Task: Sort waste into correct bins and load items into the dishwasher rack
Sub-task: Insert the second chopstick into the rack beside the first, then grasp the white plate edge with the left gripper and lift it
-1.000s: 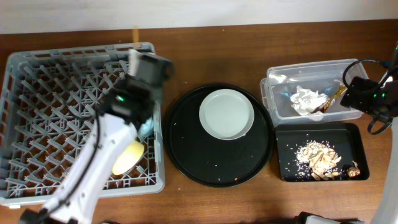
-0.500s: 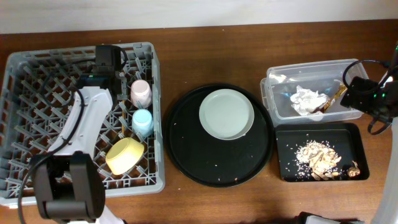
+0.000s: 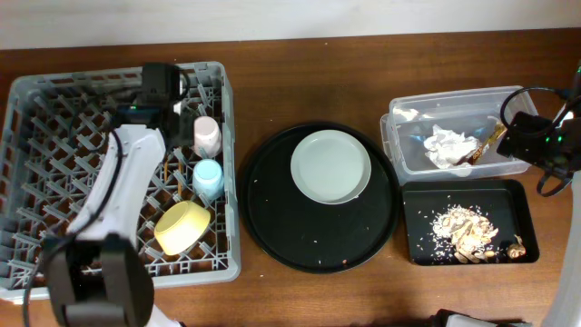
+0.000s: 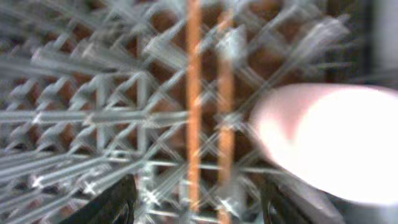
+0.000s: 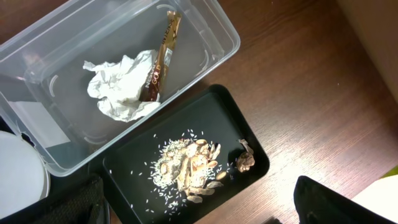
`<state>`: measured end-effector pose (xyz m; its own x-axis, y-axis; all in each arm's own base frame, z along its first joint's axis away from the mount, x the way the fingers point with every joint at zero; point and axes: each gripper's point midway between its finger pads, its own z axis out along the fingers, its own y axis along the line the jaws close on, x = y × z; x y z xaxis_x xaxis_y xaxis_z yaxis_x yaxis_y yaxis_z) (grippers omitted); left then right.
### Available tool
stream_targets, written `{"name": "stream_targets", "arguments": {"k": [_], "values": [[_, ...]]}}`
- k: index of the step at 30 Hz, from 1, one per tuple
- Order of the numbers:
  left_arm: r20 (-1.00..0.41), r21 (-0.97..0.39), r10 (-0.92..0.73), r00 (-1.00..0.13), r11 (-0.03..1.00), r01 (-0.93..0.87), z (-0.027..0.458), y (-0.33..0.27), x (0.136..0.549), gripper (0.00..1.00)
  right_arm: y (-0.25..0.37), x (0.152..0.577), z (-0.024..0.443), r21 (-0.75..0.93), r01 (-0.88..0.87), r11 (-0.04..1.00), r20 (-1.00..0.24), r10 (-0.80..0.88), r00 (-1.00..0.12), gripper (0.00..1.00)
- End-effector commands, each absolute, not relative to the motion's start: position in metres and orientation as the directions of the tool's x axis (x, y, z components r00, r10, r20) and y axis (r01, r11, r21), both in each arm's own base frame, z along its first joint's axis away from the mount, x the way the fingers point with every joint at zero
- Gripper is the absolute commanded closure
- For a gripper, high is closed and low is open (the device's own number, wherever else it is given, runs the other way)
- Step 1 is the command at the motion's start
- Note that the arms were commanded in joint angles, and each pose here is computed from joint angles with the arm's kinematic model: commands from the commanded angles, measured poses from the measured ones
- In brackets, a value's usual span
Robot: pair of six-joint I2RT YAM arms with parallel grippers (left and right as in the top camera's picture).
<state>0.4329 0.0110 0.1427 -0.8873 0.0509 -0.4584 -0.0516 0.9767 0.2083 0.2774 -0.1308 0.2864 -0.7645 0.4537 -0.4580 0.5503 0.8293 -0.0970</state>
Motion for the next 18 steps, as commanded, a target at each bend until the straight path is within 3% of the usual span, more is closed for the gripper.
{"name": "stream_targets", "arguments": {"k": [1, 6, 18], "values": [[-0.612, -0.185, -0.029, -0.79, 0.977, 0.107, 0.231, -0.086, 0.423, 0.46, -0.136, 0.276, 0.288, -0.107, 0.573, 0.813, -0.464, 0.469, -0.751, 0.01], [-0.551, -0.252, 0.021, -0.834, 0.949, 0.19, 0.216, -0.165, 0.396, 0.46, -0.136, 0.276, 0.288, -0.107, 0.573, 0.813, -0.464, 0.469, -0.751, 0.01], [-0.333, -0.116, 0.185, -0.925, 0.965, 0.235, 0.066, -0.248, 0.385, 0.46, -0.136, 0.276, 0.288, -0.107, 0.573, 0.813, -0.464, 0.469, -0.751, 0.01]]}}
